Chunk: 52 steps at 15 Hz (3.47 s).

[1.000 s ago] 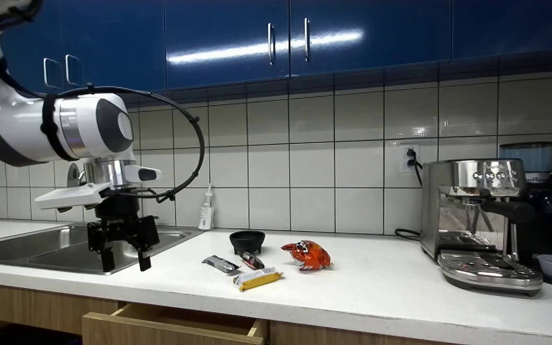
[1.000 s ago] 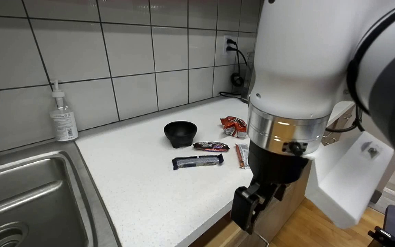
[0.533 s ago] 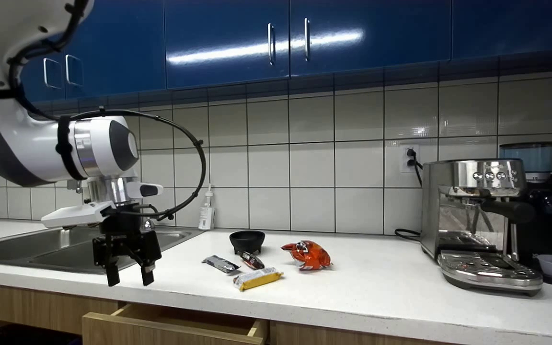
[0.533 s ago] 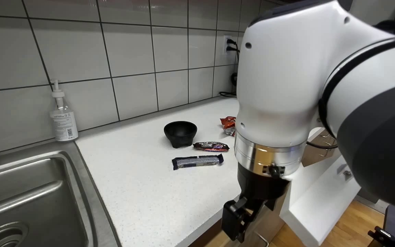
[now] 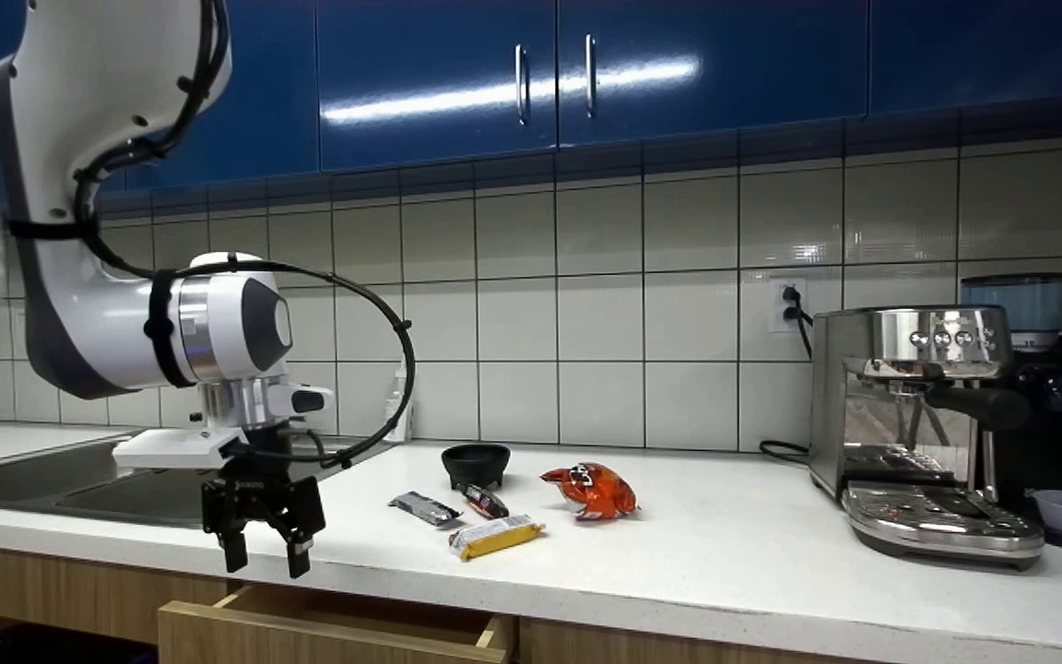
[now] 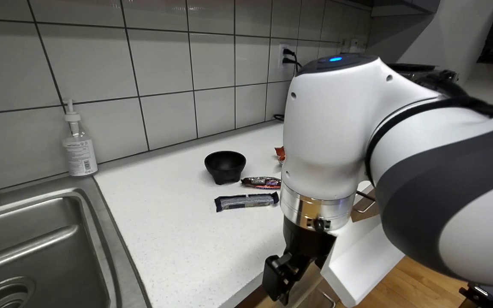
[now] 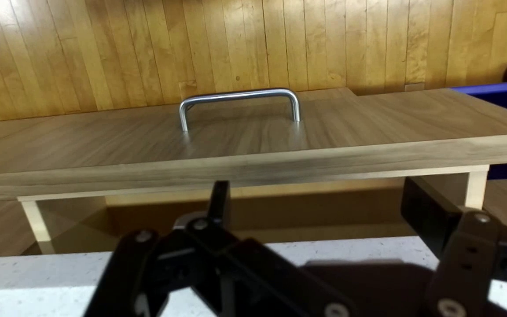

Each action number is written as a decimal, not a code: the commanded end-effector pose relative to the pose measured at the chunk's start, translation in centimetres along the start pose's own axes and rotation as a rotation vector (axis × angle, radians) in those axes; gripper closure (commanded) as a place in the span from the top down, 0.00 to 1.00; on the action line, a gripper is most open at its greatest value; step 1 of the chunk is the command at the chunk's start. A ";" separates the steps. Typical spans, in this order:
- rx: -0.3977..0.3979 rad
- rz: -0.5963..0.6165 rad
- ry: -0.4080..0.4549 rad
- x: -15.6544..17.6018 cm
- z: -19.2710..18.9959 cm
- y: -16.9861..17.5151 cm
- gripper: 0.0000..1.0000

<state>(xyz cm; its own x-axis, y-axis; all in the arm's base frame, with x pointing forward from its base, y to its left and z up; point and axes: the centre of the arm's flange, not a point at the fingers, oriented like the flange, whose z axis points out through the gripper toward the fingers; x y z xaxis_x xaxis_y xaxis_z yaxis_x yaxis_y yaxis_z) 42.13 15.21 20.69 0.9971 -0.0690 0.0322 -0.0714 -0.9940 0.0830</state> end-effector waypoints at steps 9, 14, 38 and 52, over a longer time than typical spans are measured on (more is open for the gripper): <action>0.055 -0.110 -0.006 3.5 5.1 -1.2 1.00; 0.058 -0.134 0.010 3.7 6.7 -1.5 1.00; 0.091 -0.092 -0.128 -0.7 7.0 -1.2 1.00; 0.040 -0.082 -0.304 -6.0 6.0 -0.7 1.00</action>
<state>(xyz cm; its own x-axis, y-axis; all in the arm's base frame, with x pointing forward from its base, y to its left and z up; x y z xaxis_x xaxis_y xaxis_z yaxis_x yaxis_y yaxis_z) 39.25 16.43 12.84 0.9795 0.0147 -0.2011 0.0189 -0.9996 0.0192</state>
